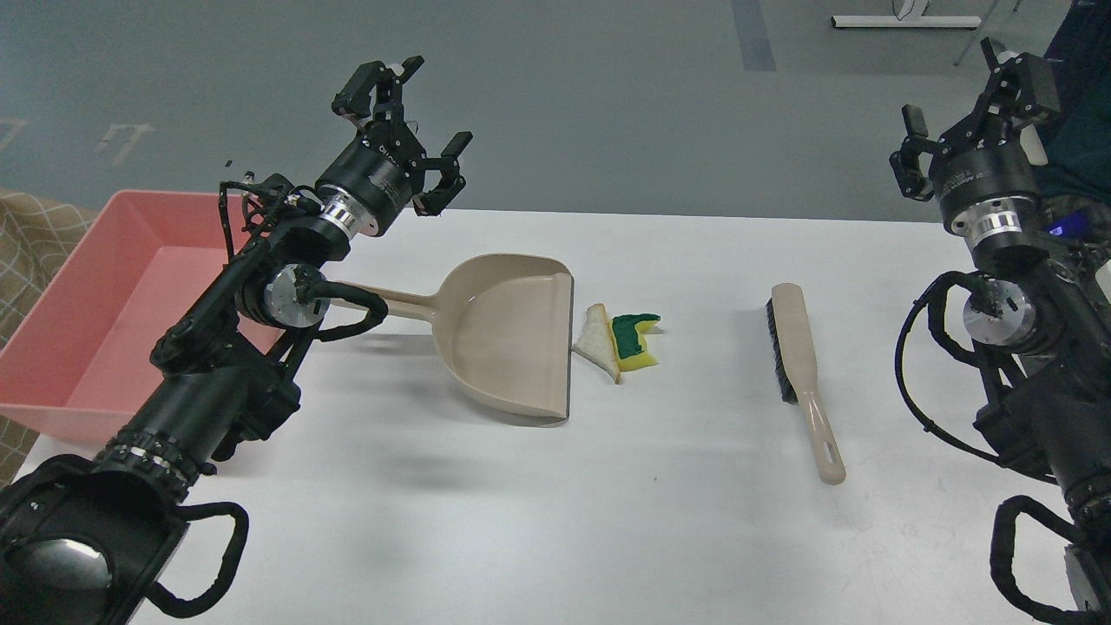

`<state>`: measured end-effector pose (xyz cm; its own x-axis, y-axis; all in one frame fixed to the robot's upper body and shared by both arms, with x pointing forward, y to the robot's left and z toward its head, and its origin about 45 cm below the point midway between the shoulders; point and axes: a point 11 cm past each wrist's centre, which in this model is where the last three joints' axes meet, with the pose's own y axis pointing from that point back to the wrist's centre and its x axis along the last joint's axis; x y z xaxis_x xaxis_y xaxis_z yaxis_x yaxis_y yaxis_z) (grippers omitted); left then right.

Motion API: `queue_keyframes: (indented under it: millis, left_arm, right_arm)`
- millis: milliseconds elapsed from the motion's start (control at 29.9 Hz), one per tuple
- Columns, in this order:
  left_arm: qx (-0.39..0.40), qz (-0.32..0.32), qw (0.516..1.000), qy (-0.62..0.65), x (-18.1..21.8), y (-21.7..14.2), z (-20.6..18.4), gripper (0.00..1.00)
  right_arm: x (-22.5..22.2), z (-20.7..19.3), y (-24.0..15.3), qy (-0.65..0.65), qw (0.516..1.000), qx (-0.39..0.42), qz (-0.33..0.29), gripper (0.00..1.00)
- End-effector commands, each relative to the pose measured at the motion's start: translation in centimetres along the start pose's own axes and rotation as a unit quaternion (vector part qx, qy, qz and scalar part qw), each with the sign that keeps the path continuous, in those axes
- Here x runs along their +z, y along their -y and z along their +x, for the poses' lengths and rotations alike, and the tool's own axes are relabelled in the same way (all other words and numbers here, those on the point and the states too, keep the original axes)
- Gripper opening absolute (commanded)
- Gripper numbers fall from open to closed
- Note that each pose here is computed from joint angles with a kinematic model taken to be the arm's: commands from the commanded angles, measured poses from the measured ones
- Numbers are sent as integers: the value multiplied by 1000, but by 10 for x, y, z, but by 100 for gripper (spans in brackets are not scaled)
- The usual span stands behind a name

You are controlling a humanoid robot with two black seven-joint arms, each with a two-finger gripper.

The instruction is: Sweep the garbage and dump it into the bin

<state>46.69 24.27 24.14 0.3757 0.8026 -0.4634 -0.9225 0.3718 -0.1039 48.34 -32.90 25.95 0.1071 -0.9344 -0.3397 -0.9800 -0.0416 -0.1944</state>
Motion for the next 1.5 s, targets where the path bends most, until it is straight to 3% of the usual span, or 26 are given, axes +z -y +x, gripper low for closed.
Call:
queue_keyframes:
  millis: [0,635,869,1137,1471]
  left_arm:
    - [2,-3,1000,-3,0,-1,1,98]
    - [-19,0,1000,-8,-3,-2,-5,98]
    - [-17,-3,1000,-8,-1,-2,-4,98]
    - [-17,-3,1000,-5,-2,-2,-5,98]
    - [-39,-31,997,53,36,-15,-25,98]
  right_arm:
    - [-2,-7,3,-1,1000,-10,2,100]
    - [3,-10,-3,-13,994,-91,-52,100]
    - [11,-12,-6,-36,987,-116,-104,100]
    - [12,-14,-7,-35,986,-124,-106,100]
    - [11,-16,-5,-35,986,-125,-103,100]
